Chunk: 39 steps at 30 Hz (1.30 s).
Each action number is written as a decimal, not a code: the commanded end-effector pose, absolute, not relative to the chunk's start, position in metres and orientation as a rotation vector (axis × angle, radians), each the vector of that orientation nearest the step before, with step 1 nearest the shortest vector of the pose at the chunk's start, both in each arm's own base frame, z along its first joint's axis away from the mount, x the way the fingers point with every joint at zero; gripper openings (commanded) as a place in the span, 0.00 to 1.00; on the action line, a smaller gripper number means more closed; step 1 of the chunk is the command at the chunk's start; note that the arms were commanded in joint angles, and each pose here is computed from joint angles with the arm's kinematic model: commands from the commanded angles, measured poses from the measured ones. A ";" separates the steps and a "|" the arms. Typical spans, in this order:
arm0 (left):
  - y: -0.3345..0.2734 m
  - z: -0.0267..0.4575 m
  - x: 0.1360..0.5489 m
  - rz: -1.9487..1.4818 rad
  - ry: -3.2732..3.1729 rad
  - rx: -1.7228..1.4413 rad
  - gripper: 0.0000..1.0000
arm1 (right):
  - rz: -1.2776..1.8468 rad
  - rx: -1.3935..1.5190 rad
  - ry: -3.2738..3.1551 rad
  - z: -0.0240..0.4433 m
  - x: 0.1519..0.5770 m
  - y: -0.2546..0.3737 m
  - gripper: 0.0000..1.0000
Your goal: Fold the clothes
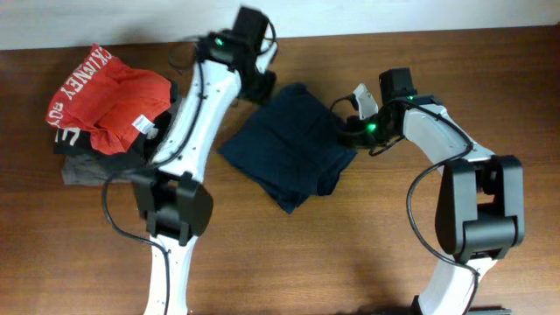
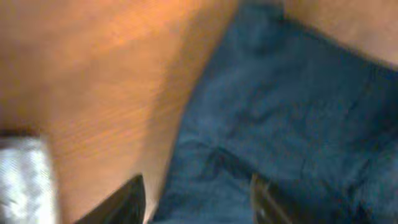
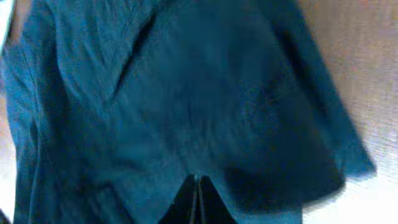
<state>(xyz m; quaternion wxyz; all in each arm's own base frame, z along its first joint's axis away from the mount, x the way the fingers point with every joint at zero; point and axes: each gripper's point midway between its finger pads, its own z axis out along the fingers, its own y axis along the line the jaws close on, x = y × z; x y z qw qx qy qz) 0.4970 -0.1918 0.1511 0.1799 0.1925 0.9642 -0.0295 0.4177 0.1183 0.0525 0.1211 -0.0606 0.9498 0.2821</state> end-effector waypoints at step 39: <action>-0.209 0.038 0.366 -1.336 3.258 -0.234 0.87 | 0.646 -0.372 2.984 0.021 0.378 0.154 0.04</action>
